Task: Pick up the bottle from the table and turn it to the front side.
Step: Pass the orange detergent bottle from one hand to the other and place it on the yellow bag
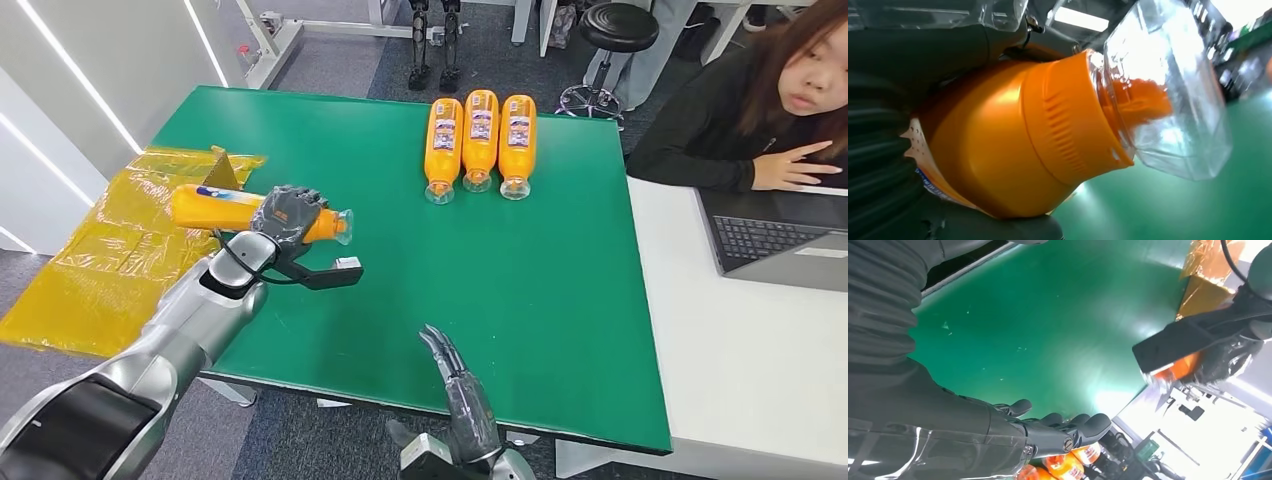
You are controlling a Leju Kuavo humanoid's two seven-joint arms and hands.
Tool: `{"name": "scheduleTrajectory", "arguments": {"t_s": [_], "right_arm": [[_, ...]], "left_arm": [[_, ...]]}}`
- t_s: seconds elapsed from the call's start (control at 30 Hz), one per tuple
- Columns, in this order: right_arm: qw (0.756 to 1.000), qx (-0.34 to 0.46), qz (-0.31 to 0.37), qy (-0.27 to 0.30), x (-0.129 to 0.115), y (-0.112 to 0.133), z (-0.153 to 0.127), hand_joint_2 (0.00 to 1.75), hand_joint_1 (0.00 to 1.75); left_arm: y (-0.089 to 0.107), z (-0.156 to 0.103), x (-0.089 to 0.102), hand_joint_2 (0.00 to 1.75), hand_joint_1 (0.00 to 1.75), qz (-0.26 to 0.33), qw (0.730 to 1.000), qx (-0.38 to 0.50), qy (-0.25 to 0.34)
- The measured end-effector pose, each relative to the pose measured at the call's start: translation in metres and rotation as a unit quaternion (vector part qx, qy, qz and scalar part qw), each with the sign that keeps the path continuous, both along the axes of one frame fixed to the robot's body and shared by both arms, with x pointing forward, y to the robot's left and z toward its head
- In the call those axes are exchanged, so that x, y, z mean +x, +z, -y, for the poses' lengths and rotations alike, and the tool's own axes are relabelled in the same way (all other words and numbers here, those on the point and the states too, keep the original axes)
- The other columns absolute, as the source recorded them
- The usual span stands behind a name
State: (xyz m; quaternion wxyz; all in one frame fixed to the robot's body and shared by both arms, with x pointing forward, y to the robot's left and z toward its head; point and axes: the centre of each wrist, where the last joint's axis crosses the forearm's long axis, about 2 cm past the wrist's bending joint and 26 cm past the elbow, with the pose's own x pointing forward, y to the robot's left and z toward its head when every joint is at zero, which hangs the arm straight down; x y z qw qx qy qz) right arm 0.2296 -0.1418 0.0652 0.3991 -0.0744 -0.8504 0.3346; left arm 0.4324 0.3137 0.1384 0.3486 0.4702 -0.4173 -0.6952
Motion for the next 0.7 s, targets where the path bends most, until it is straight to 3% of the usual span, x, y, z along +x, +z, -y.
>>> {"name": "scheduleTrajectory", "arguments": {"t_s": [0.3,0.57,0.7], "right_arm": [[1.0,0.005,-0.018,0.008,0.01,0.004,0.001,1.75,0.0],[1.0,-0.003,-0.027,0.002,0.01,0.002,0.011,1.75,0.0],[1.0,-0.008,-0.029,-0.001,0.009,0.001,0.017,1.75,0.0]], "left_arm": [[-0.008,-0.03,-0.003,1.75,1.75,-0.089,0.986,0.04,0.133],[-0.015,-0.046,-0.009,1.75,1.75,-0.106,0.977,0.046,0.179],[-0.018,-0.05,-0.011,1.75,0.04,-0.115,0.972,0.054,0.197]]}}
